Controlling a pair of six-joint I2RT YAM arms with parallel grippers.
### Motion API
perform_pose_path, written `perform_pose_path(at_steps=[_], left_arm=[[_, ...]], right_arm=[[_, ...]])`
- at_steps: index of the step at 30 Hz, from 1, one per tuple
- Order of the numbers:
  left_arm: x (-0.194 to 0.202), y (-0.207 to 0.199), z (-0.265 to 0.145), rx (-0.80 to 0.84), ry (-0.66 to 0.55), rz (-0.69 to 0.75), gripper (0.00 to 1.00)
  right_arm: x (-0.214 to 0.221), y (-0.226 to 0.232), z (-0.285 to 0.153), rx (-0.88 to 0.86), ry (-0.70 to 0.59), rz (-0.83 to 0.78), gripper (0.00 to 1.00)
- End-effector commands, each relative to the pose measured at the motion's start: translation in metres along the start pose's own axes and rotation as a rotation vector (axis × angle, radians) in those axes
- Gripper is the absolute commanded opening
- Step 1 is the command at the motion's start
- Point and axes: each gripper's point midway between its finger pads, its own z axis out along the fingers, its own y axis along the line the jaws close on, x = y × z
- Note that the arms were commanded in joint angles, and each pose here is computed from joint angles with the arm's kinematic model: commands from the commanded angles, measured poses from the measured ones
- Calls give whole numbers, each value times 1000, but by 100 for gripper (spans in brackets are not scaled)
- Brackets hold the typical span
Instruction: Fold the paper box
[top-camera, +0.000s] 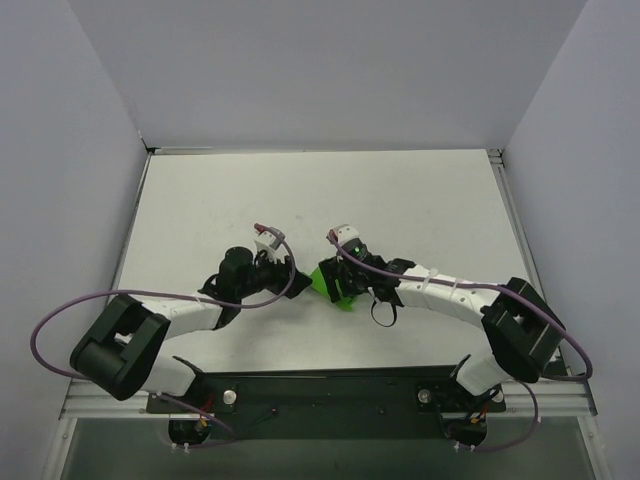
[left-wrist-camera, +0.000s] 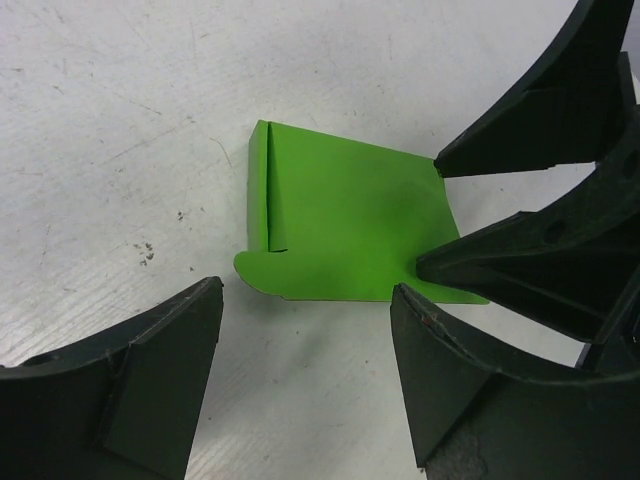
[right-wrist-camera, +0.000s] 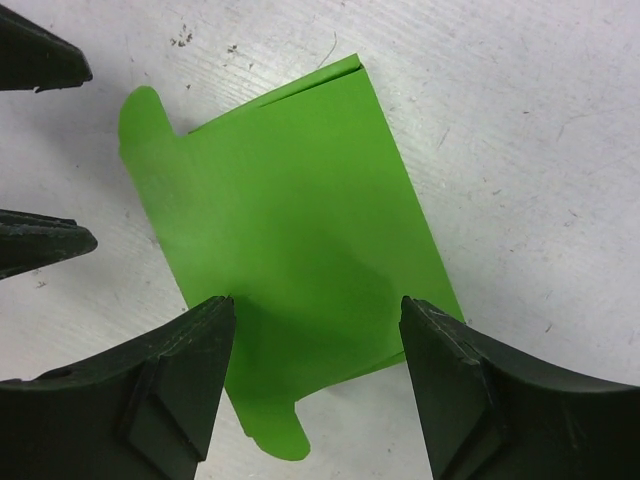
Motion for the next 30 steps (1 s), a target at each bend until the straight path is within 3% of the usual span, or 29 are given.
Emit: perform_pose_path(at_steps=[1,11,24,26,30], left_arm=[[-28,-10,10,66,-65,37,77],[-13,-2,29,93,-8,30,77],[10,8,67,154,76,7,78],[10,8,70,161,80,13,72],[18,9,69,161,95,4,44]], right_arm=[[-4,5,1,-31,27,-76,68],[26,-16,20,76,140,-136,72],[41,-12,29,51,187,-122,73],[42,-12,29,49,187,-117,73],[41,-11,29,42,184,-93,72]])
